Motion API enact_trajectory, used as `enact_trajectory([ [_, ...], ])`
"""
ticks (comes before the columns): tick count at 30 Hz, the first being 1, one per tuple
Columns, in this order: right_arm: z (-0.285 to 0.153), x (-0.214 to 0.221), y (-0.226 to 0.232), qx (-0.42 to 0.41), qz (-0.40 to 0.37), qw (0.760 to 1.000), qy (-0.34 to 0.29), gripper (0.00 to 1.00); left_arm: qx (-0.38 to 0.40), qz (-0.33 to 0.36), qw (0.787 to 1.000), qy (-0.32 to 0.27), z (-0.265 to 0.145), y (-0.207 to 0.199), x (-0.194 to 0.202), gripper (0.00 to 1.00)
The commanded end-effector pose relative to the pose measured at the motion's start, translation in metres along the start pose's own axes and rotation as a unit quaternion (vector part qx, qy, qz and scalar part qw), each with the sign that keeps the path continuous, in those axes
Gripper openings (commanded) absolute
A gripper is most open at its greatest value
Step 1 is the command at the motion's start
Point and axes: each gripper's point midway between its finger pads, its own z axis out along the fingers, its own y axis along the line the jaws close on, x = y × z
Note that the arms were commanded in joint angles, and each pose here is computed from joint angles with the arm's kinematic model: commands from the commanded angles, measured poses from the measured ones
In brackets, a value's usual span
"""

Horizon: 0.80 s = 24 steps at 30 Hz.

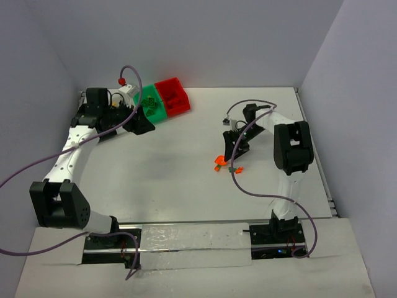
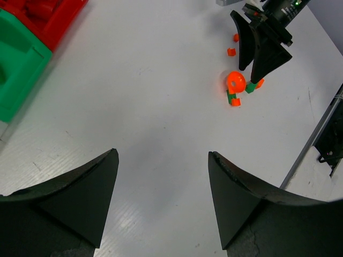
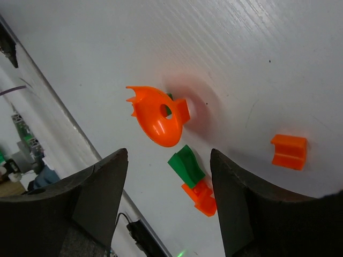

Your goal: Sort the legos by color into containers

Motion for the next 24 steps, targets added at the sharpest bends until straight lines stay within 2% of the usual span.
enact_trajectory([
  [1, 0.0, -0.014, 0.008, -0.035, 0.0, 0.999, -0.017, 0.69, 0.0, 0.019, 1.0, -0.011, -0.003, -0.006, -0.008, 0.77],
  [9, 0.015, -0.026, -0.003, -0.046, 0.032, 0.998, -0.027, 0.64, -0.006, 0.015, 1.0, -0.007, 0.0, -0.002, -0.007, 0.77],
  [22, 0.03, -0.018, 0.001, -0.095, 0.071, 0.993, -0.011, 0.47, -0.003, 0.006, 1.0, 0.002, 0.006, 0.002, -0.006, 0.75],
  [24, 0.031, -0.017, 0.001, -0.101, 0.076, 0.992, -0.008, 0.41, -0.001, 0.003, 1.0, 0.004, 0.007, 0.003, -0.004, 0.75],
])
